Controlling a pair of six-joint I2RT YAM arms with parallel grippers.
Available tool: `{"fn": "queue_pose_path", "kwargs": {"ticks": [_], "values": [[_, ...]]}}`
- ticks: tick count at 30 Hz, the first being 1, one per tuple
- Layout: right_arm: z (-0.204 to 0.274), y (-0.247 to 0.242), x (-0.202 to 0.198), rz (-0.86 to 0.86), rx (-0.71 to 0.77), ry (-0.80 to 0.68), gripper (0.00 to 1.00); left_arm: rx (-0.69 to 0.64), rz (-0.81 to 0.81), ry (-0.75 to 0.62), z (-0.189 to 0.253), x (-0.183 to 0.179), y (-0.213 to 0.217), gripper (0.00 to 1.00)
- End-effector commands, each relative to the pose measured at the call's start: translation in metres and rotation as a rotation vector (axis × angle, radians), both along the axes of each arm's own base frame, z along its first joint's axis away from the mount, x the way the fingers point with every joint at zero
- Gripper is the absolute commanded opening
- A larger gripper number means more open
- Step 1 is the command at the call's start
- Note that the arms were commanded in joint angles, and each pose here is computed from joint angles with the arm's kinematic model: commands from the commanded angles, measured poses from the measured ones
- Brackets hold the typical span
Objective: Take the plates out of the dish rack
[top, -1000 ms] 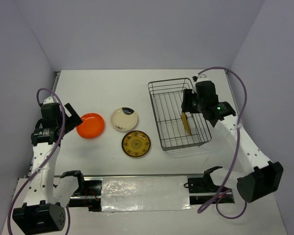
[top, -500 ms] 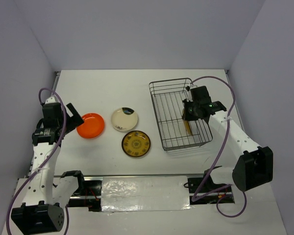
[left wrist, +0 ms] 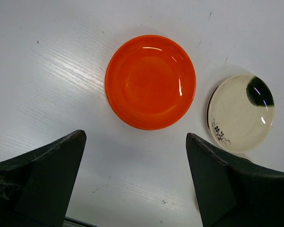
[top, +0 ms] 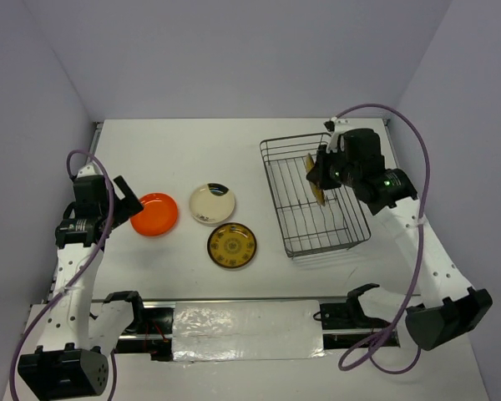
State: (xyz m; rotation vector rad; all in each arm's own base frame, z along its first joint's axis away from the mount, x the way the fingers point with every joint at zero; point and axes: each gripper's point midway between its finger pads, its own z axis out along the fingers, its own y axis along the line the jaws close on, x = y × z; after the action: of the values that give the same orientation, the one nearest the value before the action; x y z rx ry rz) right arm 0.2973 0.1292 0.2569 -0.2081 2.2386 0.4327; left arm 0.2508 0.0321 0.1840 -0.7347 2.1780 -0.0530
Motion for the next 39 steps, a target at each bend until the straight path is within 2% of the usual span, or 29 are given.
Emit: {"fn": "queue_pose_path", "kwargs": {"ticks": [1, 4, 9, 11, 16, 18, 21, 24, 25, 27, 28, 30, 34, 35, 36, 39], "values": [[0.082, 0.058, -0.028, 0.215, 0.162, -0.186, 0.00, 0.032, 0.040, -0.028, 0.009, 0.000, 0.008, 0.99], [0.081, 0.100, -0.047, 0.294, 0.139, -0.172, 0.00, 0.040, 0.095, -0.031, 0.011, -0.005, 0.014, 0.99], [0.020, 0.178, -0.076, 0.327, -0.089, -0.109, 0.00, 0.076, 0.207, -0.043, 0.020, -0.017, 0.030, 0.99], [0.005, 0.186, -0.074, 0.273, -0.186, -0.118, 0.00, 0.095, 0.248, -0.061, 0.026, -0.023, 0.037, 1.00], [-0.064, 0.233, -0.088, 0.306, -0.381, -0.033, 0.01, 0.103, 0.289, -0.094, 0.033, -0.030, 0.041, 0.99], [-0.082, 0.248, -0.091, 0.318, -0.417, -0.019, 0.02, 0.101, 0.281, -0.096, 0.033, -0.030, 0.040, 0.99], [-0.097, 0.268, -0.095, 0.356, -0.389, 0.003, 0.07, 0.100, 0.270, -0.081, 0.031, -0.028, 0.039, 1.00], [-0.106, 0.274, -0.098, 0.367, -0.392, 0.025, 0.22, 0.098, 0.262, -0.065, 0.028, -0.026, 0.038, 1.00], [-0.108, 0.276, -0.099, 0.366, -0.398, 0.028, 0.38, 0.096, 0.257, -0.062, 0.027, -0.025, 0.038, 0.99], [-0.107, 0.278, -0.100, 0.366, -0.397, 0.022, 0.54, 0.096, 0.251, -0.064, 0.027, -0.024, 0.037, 0.99], [-0.102, 0.280, -0.102, 0.371, -0.383, 0.015, 0.67, 0.092, 0.246, -0.064, 0.026, -0.024, 0.036, 1.00], [-0.094, 0.281, -0.104, 0.372, -0.363, 0.009, 0.81, 0.092, 0.244, -0.068, 0.027, -0.024, 0.036, 0.99], [-0.057, 0.269, -0.107, 0.354, -0.273, -0.038, 0.86, 0.095, 0.230, -0.068, 0.027, -0.023, 0.035, 1.00], [-0.045, 0.257, -0.106, 0.328, -0.250, -0.057, 0.98, 0.092, 0.223, -0.068, 0.026, -0.022, 0.034, 1.00], [-0.045, 0.256, -0.105, 0.320, -0.245, -0.053, 0.99, 0.092, 0.217, -0.069, 0.026, -0.021, 0.033, 1.00], [-0.022, 0.208, -0.102, 0.218, -0.157, -0.106, 1.00, 0.089, 0.183, -0.068, 0.025, -0.018, 0.029, 1.00]]}}
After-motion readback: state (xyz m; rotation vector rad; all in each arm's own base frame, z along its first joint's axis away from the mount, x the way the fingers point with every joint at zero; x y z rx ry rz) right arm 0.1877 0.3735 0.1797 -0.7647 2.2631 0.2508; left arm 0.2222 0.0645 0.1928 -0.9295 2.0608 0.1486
